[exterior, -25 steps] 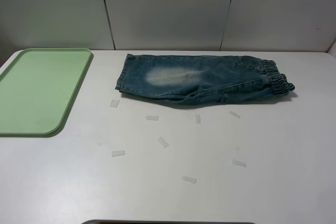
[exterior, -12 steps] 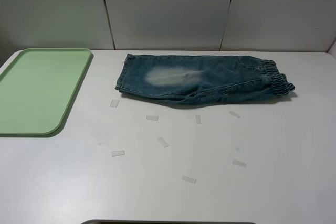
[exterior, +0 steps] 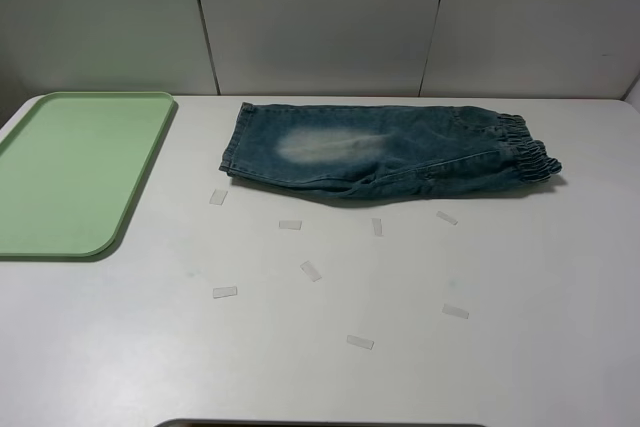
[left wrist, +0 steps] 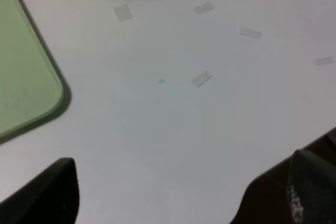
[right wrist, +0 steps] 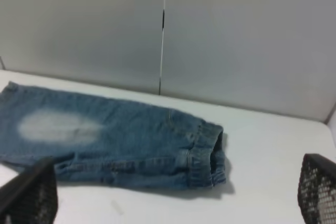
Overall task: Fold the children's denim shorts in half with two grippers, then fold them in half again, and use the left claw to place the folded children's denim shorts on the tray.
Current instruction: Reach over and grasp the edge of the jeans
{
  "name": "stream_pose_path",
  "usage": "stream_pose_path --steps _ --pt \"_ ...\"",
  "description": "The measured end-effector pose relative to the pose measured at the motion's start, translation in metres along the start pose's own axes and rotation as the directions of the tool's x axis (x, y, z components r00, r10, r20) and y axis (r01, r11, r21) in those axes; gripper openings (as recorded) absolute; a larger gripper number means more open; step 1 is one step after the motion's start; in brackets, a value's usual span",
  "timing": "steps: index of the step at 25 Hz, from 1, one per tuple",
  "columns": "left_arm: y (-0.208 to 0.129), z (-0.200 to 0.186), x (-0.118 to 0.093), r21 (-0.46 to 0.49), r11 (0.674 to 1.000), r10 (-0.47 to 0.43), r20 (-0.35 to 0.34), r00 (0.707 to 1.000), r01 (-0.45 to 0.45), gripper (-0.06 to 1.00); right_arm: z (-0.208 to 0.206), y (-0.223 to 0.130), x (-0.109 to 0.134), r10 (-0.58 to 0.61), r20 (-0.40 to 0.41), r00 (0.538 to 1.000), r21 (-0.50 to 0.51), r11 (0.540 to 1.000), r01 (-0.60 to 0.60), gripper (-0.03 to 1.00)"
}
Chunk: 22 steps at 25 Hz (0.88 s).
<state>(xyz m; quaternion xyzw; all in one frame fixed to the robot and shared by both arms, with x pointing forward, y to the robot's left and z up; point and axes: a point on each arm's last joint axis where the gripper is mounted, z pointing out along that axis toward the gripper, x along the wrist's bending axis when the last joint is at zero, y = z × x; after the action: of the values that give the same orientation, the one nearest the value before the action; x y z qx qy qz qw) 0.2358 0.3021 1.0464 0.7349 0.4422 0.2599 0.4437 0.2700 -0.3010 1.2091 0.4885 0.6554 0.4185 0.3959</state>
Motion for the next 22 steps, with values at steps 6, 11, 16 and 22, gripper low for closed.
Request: stream_pose_path --steps 6,11,16,22 --pt "0.000 0.000 0.000 0.000 1.000 0.000 0.000 1.000 0.000 0.79 0.000 -0.005 0.001 0.031 -0.007 0.999 0.055 0.998 -0.031 0.69" --pt "0.000 0.000 0.000 0.000 1.000 0.000 0.000 1.000 0.000 0.79 0.000 -0.005 0.003 0.077 -0.032 0.997 0.060 0.995 -0.075 0.69" --pt "0.000 0.000 0.000 0.000 1.000 0.000 0.000 1.000 0.000 0.79 -0.001 -0.005 0.013 0.140 -0.154 0.978 0.081 0.988 -0.129 0.69" --pt "0.000 0.000 0.000 0.000 1.000 0.000 0.000 1.000 0.000 0.79 -0.003 -0.006 0.019 0.144 -0.259 0.955 0.098 0.988 -0.122 0.69"
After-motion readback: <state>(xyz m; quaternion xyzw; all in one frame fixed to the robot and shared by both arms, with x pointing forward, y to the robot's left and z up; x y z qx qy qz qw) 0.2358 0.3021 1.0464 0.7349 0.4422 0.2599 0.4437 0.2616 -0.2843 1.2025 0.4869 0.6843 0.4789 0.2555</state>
